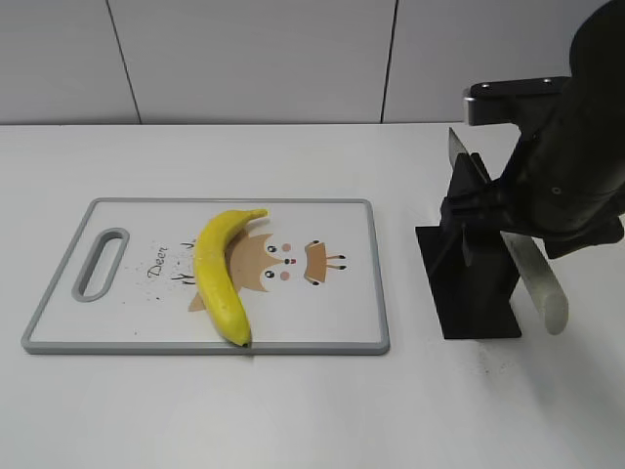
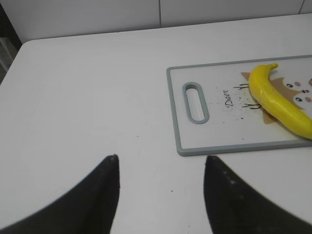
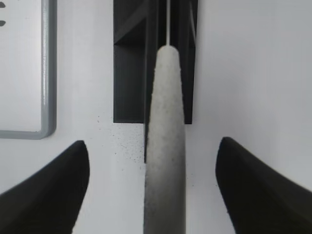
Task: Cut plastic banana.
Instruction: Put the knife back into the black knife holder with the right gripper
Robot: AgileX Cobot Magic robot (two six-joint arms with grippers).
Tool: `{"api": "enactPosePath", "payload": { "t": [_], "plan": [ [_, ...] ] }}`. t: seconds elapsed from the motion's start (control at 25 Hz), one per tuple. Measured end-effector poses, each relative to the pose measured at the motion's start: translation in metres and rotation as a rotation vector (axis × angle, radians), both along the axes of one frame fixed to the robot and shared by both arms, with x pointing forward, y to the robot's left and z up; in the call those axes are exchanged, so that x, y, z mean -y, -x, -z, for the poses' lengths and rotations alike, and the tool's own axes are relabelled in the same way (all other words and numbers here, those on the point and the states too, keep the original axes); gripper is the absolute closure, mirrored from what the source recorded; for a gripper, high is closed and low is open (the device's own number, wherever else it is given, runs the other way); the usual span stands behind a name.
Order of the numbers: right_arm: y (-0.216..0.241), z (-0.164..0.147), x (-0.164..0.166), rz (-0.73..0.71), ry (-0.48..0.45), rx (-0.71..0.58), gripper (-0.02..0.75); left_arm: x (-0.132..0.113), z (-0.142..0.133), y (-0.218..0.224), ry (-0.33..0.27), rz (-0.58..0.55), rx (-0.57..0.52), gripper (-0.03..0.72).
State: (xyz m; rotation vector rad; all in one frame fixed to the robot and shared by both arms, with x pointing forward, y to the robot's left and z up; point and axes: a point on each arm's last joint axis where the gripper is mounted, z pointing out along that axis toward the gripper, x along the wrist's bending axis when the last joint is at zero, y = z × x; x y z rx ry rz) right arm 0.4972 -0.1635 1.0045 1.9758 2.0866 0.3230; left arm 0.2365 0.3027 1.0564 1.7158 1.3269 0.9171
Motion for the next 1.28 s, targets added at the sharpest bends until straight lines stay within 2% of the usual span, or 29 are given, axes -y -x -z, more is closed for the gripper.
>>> {"api": "enactPosePath", "payload": {
  "t": [0.12, 0.28, 0.48, 0.6, 0.88, 1.28],
  "plan": [
    [0.01, -0.023, 0.004, -0.038, -0.037, 0.052, 0.102, 0.0, 0.0, 0.0, 0.0, 0.0, 0.0, 0.162],
    [0.033, -0.06, 0.011, -0.17, -0.097, 0.13, 0.144, 0.0, 0.0, 0.0, 0.0, 0.0, 0.0, 0.162],
    [0.067, -0.089, 0.028, -0.351, -0.1, 0.24, 0.158, 0.0, 0.0, 0.0, 0.0, 0.0, 0.0, 0.162],
    [0.094, -0.088, 0.043, -0.436, -0.071, 0.285, 0.158, 0.0, 0.0, 0.0, 0.0, 0.0, 0.0, 0.162],
    [0.154, -0.057, 0.083, -0.476, -0.035, 0.384, 0.16, 0.0, 0.0, 0.0, 0.0, 0.0, 0.0, 0.163],
    [0.215, -0.035, 0.12, -0.456, -0.095, 0.593, 0.16, 0.0, 0.0, 0.0, 0.0, 0.0, -0.001, 0.163]
  ]
}}
